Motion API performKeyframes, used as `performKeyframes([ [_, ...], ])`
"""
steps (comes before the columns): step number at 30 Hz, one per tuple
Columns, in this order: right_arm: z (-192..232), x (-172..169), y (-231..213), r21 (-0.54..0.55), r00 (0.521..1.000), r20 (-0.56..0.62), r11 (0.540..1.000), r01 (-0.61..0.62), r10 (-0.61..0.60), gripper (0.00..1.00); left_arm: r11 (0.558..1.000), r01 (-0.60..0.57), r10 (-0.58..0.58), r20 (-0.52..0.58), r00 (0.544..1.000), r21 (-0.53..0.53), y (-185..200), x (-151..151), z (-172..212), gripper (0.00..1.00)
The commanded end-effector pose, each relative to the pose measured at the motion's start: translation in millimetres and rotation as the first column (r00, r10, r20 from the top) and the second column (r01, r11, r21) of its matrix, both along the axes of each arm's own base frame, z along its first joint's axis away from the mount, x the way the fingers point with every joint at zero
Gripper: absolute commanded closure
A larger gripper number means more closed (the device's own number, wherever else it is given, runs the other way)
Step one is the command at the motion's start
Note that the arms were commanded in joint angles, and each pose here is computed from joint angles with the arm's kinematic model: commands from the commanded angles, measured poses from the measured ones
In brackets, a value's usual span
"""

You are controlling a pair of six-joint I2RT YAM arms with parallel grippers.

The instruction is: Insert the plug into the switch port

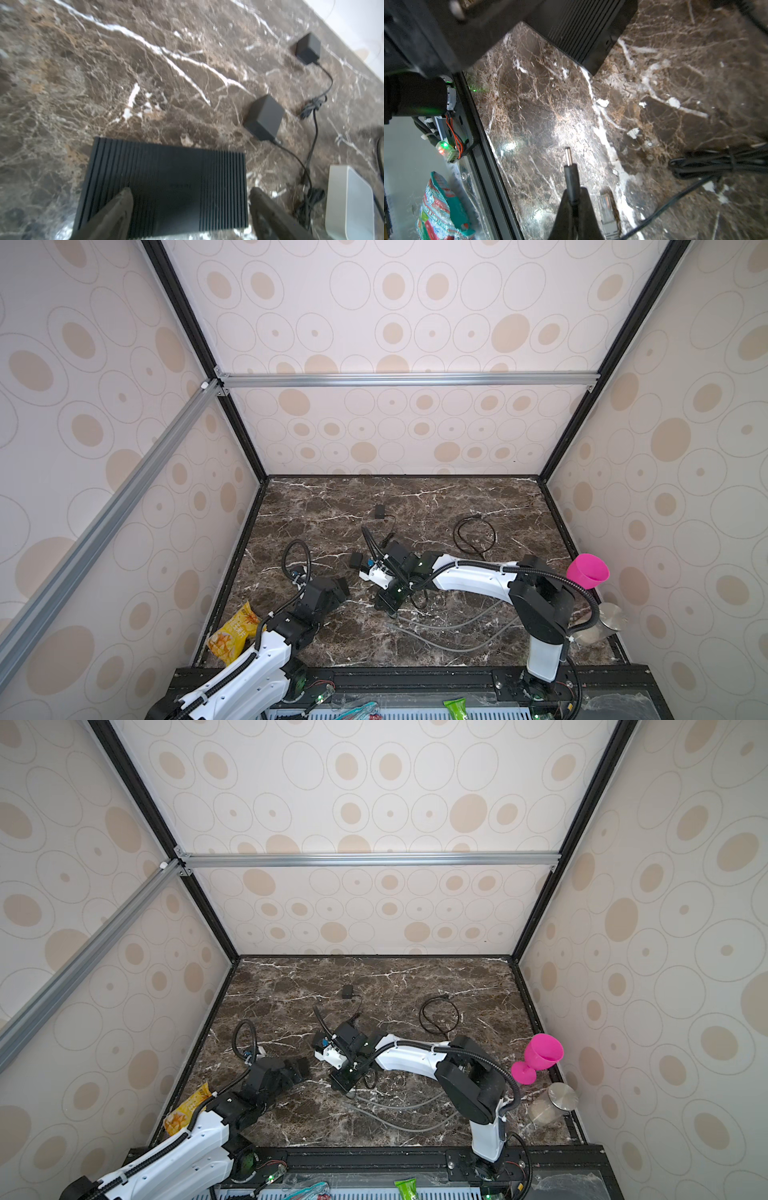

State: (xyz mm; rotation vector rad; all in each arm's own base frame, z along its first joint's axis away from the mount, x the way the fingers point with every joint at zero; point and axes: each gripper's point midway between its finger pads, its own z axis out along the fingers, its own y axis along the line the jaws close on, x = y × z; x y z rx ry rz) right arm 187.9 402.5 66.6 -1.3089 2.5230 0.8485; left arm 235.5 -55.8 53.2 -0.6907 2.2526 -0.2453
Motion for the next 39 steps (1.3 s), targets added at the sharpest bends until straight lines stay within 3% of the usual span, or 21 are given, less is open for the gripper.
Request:
performKeyframes([
  [1, 0.6, -0.1, 6.3, 0.001, 0.998, 0.004, 0.998, -0.056, 0.056, 1.0, 0.999, -0.028, 0.031, -0.089, 0.996, 0.026, 8.5, -12.9, -24.3, 0.19],
  [4, -0.3, 6.2, 9.0, -0.009, 0.997, 0.014, 0.997, -0.071, 0.071, 1.0, 0.998, -0.047, 0.05, -0.088, 0.995, 0.028, 11.5, -13.9, -23.9, 0.18],
  [10, 0.4, 22.6, 23.9, 0.029, 0.999, 0.01, 0.998, -0.05, 0.05, 1.0, 0.98, -0.162, 0.174, -0.114, 0.978, 0.113, 35.6, -21.9, -5.9, 0.03],
  [17, -8.5, 61.7, 37.0, 0.044, 0.999, -0.046, 0.999, 0.013, -0.011, 1.0, 0.975, -0.173, 0.194, -0.154, 0.969, 0.141, 41.3, -26.5, -11.0, 0.02],
  [26, -25.4, 73.0, 54.8, 0.043, 0.993, -0.115, 0.999, 0.03, -0.025, 1.0, 0.994, -0.104, 0.109, -0.137, 0.984, 0.043, 35.5, -5.4, -29.1, 0.02],
  [32, -37.6, 70.4, 64.3, 0.074, 0.986, -0.157, 0.995, 0.069, -0.056, 1.0, 0.999, -0.001, 0.005, -0.07, 0.998, 0.05, 25.9, 12.4, -12.6, 0.02],
  [39, -43.8, 56.5, 64.9, 0.095, 0.984, -0.16, 0.991, 0.094, -0.078, 1.0, 0.993, 0.113, -0.113, -0.004, 0.994, -0.022, 2.6, 22.2, -5.5, 0.03],
])
